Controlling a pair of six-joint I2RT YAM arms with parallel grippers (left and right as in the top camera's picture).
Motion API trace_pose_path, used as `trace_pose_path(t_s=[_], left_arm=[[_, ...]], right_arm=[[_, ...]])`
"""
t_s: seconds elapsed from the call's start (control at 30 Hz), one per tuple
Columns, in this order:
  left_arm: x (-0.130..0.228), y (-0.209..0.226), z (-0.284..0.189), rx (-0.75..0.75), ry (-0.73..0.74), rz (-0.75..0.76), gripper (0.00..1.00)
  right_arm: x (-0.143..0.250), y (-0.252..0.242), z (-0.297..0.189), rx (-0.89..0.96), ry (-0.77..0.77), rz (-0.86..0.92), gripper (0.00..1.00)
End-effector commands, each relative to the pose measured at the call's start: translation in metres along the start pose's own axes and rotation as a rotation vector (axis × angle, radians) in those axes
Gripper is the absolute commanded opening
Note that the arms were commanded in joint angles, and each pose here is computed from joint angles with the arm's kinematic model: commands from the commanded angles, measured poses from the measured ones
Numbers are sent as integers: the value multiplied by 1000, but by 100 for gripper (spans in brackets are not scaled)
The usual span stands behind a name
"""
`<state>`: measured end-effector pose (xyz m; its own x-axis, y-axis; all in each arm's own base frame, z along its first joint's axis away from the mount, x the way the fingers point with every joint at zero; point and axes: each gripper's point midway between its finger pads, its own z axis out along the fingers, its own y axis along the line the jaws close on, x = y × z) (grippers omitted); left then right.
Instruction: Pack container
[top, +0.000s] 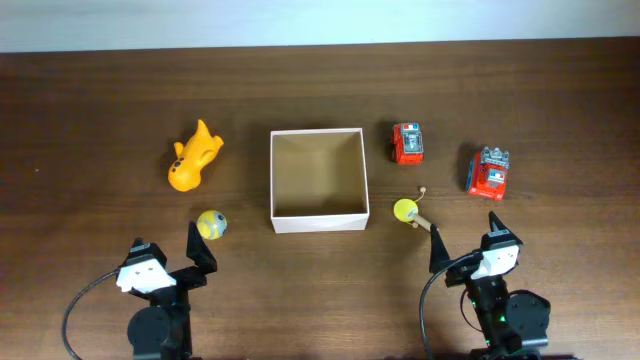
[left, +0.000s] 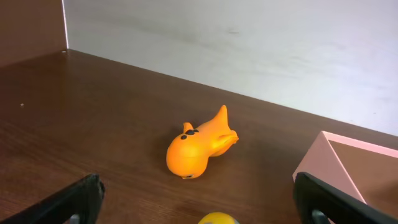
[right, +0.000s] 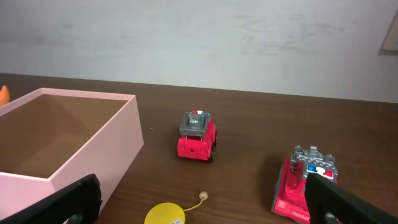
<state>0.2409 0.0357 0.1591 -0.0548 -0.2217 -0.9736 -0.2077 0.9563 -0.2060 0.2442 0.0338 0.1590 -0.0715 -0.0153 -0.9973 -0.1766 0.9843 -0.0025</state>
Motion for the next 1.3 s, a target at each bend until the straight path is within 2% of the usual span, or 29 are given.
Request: trace_pose_path(t_s=[0.0, 1.27], left_arm=[[2, -1, 0, 10, 2, 20, 99], [2, -1, 0, 10, 2, 20, 99]], right_arm=[[5, -1, 1, 4, 13, -5, 99], [2, 5, 1, -27, 3, 22, 99]])
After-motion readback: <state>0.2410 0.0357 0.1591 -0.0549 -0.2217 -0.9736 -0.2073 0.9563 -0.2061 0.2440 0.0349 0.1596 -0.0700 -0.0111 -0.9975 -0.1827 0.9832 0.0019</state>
